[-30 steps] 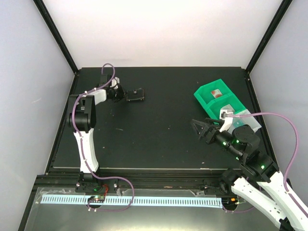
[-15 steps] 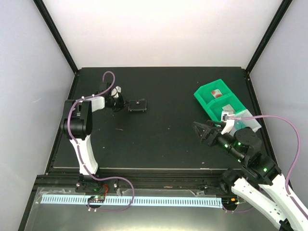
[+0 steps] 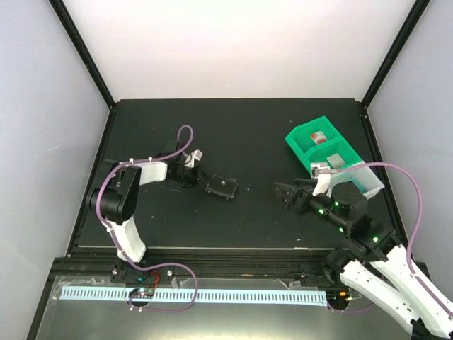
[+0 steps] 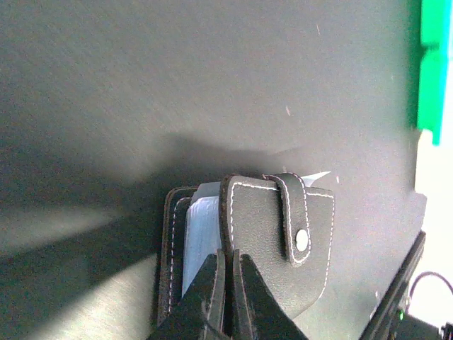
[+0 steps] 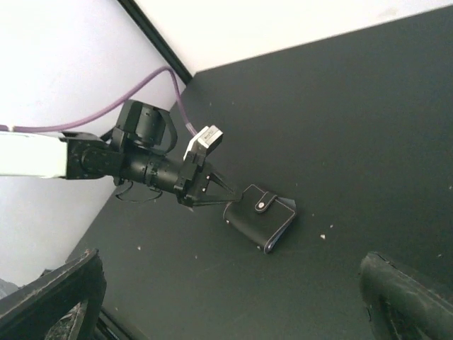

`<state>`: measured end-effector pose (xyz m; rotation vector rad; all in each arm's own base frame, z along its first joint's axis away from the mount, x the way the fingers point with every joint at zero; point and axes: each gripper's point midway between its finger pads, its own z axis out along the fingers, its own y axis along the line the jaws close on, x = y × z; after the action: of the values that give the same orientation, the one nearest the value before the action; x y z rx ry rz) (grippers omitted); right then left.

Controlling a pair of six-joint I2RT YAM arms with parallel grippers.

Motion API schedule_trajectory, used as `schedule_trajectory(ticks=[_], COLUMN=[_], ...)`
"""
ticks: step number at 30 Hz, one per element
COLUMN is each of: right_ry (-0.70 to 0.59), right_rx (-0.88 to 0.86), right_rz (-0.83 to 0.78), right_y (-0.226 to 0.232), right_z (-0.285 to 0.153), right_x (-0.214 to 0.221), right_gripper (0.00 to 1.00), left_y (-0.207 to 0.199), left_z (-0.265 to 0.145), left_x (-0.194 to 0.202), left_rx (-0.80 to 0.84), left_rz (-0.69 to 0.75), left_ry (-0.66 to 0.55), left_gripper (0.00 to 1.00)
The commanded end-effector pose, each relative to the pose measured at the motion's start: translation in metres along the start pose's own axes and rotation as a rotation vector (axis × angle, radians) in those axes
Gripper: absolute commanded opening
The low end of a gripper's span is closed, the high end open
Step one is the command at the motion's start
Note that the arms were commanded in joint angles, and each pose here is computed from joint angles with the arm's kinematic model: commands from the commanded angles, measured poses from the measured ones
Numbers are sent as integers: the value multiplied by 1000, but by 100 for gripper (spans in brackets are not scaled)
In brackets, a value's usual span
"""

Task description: Take the credit cards out of the card holder

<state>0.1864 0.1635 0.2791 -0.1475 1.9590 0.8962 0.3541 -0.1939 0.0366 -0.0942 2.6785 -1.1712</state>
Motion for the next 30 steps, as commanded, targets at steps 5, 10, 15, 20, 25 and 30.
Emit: schedule_trajectory(ticks=[5, 10, 15, 20, 25, 30], right_ry=[188, 348, 426, 499, 547, 609], right_rx=[-45, -152, -122, -67, -67, -39], right_rz=[-53, -45, -43, -105, -82, -94], right_y=[0, 11, 1, -11, -17, -26], right_z=[37, 63, 92, 115, 146, 177], right_x=[41, 77, 94, 105, 120, 139], right_gripper=[94, 83, 72, 61, 50, 46], left_y=[-35, -47, -54, -58, -63, -48], left_z=[13, 21, 23, 15, -8, -26], left_x=[63, 90, 93, 82, 66, 66], left_rx=[84, 122, 132, 94, 26, -64], left_rz=[167, 233, 241, 222, 217, 192], left_ry=[180, 253, 276, 196, 37, -75], left_gripper=[2, 2, 3, 27, 39, 46])
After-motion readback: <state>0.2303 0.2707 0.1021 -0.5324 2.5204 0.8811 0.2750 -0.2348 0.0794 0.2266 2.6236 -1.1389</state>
